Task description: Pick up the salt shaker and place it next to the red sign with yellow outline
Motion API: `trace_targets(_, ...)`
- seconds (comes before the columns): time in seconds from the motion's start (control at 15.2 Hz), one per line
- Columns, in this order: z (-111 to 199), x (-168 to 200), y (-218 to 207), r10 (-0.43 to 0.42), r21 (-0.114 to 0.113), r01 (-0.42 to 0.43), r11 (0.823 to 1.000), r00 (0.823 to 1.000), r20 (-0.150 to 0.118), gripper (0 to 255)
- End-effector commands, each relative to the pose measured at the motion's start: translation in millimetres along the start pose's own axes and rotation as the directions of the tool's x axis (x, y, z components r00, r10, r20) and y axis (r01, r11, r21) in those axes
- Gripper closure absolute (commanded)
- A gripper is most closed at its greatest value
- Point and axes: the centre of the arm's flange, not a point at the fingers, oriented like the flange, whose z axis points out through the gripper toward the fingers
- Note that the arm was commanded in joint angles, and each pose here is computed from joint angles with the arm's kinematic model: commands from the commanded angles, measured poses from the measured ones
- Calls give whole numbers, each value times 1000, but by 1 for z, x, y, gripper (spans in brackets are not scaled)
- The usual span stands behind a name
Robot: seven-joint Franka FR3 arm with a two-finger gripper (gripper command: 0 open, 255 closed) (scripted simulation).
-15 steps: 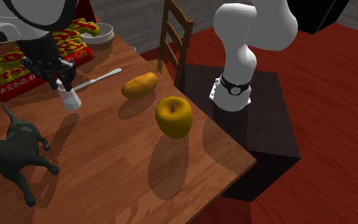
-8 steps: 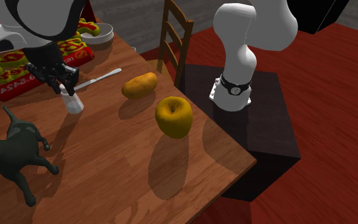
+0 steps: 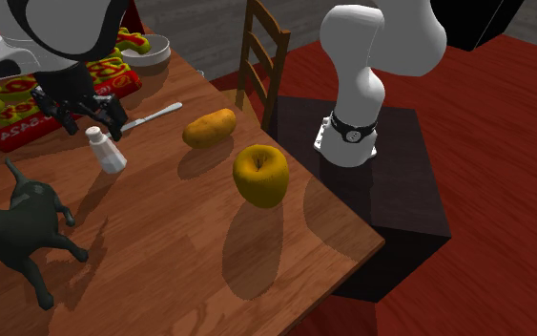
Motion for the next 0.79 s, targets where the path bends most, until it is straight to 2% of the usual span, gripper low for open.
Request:
trace_targets(0.0,0,0,0,0,0,0,1000,1000,0,0)
trace_targets(0.26,-50,0,0,0,0,0,1000,1000,0,0)
trace_targets(0.73,-50,0,0,0,0,0,1000,1000,0,0)
